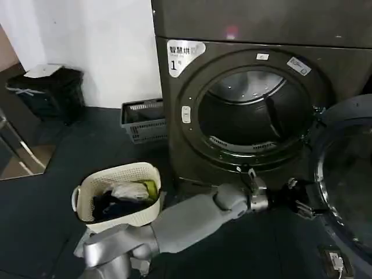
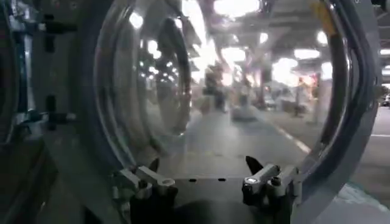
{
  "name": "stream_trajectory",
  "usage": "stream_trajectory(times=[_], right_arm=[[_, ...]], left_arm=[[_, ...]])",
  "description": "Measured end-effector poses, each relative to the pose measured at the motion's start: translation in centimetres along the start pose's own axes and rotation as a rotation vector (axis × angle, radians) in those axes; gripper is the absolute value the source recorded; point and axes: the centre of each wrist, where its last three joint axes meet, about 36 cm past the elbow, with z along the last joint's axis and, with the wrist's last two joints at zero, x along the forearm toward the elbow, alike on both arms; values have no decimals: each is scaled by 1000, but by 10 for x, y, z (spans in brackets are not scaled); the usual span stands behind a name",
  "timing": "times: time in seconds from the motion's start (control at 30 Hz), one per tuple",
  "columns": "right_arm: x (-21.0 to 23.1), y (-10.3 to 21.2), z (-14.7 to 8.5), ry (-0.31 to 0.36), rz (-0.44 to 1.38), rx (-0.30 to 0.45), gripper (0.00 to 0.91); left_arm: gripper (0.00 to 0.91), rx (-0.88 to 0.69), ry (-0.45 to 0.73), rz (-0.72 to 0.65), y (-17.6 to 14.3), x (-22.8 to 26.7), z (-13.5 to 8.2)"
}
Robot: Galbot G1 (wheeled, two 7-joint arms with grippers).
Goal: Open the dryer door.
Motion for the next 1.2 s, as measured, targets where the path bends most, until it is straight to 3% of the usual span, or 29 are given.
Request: stream_trajectory(times=[0.37,0.77,0.97,1.2], right_arm=[[1,2,2,-7,-11,0,907],[2,7,2,-20,-31,-2,907],[1,8,1,-26,-35,-2,907],[-1,11,2,-28,-37,-8,907]], left_arm=[[907,-6,-83,11,-9,-4,-5],[907,-91,-417,-62,-24,-7,-6],[907,-120,-529,-69,-26,-7,-18],[907,-160,-544,-112,-10,38,-17]])
